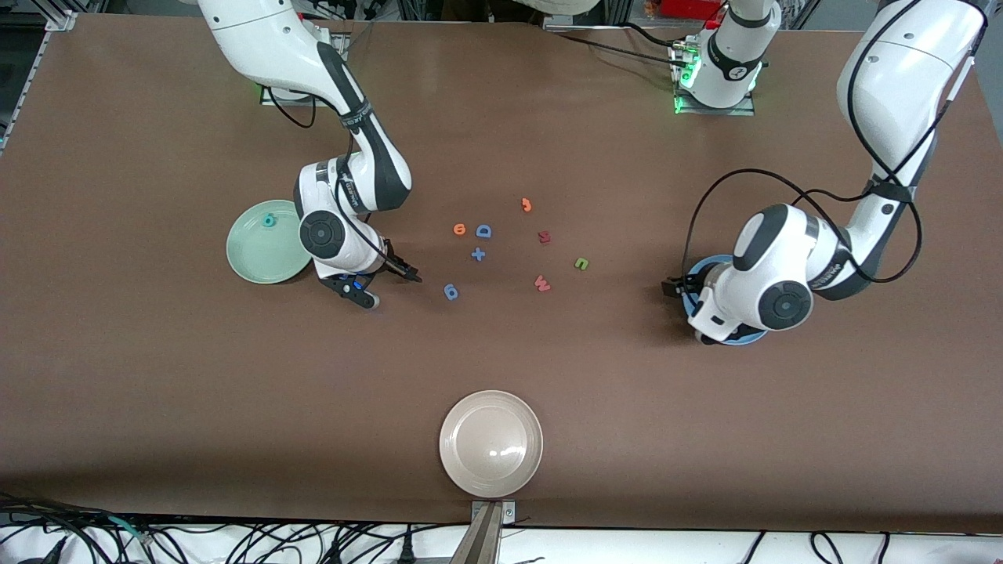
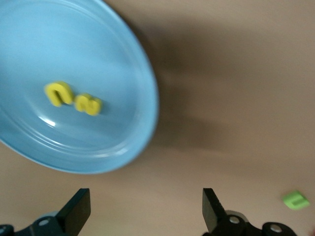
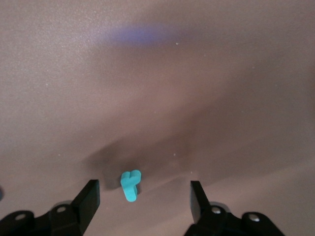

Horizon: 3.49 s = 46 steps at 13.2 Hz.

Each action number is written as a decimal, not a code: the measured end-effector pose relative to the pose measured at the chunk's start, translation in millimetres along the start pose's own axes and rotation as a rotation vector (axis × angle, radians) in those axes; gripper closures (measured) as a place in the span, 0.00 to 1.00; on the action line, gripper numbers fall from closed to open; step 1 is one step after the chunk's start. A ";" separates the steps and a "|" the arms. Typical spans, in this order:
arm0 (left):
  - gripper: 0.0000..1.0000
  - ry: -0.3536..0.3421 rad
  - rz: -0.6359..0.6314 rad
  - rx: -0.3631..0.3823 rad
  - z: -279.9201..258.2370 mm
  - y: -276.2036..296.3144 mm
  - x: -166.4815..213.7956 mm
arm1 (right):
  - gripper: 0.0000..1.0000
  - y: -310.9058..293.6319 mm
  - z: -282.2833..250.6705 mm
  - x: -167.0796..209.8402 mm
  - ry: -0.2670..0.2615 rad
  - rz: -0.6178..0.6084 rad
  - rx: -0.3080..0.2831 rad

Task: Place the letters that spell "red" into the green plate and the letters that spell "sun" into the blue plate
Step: 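Grasp the cyan r with the right gripper while the left gripper reaches green u, then place the cyan r on the mint plate while the left gripper grasps green u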

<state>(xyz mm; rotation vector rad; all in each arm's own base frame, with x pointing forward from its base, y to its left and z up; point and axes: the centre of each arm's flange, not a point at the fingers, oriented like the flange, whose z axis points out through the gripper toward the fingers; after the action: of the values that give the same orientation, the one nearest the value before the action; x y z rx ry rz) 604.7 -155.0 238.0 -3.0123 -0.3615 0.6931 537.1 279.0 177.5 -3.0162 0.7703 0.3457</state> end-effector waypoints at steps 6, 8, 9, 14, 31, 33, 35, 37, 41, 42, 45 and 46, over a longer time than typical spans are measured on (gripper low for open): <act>0.00 -0.007 0.057 -0.004 2.7 26.7 -17.1 | 0.43 -5.1 4.9 -1.1 0.021 -0.007 0.011; 0.00 -0.004 0.083 -0.003 5.8 35.5 -20.5 | 0.61 -7.6 2.7 -1.4 0.024 -0.009 0.016; 0.00 0.000 0.105 -0.005 7.2 40.4 -22.1 | 0.61 -7.6 2.7 -1.4 0.024 -0.009 0.016; 0.00 0.016 0.207 -0.017 17.3 63.1 -27.7 | 0.82 -8.4 1.8 -1.5 0.024 -0.010 0.017; 0.00 0.209 0.628 0.103 90.2 158.3 -84.0 | 0.82 183.3 -57.3 115.5 -0.241 -0.170 -0.122; 0.00 0.207 0.655 0.107 92.2 159.6 -85.1 | 0.82 197.6 -40.2 109.7 -0.279 -0.168 -0.134; 0.02 0.201 0.673 0.110 97.4 164.8 -89.9 | 0.82 205.0 -28.3 104.9 -0.292 -0.162 -0.142; 0.03 0.198 0.682 0.106 103.6 168.2 -92.1 | 0.82 212.1 -17.0 101.5 -0.291 -0.155 -0.148; 0.16 0.198 0.691 0.095 111.1 170.1 -90.3 | 0.82 217.6 -3.5 95.8 -0.289 -0.149 -0.150; 0.24 0.202 0.692 0.097 110.2 169.8 -89.7 | 0.82 217.4 -1.6 94.3 -0.290 -0.148 -0.149; 0.60 0.210 0.701 0.095 106.5 173.1 -92.4 | 0.80 216.4 1.3 92.2 -0.292 -0.148 -0.147; 0.71 0.211 0.702 0.094 105.0 173.9 -93.5 | 0.78 215.8 2.0 91.7 -0.293 -0.148 -0.147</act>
<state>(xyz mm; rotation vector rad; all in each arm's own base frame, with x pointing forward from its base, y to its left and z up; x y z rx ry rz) 515.3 -348.2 169.6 -3.0420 0.7434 0.3733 512.7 46.0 165.6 -3.0259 0.5167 0.8496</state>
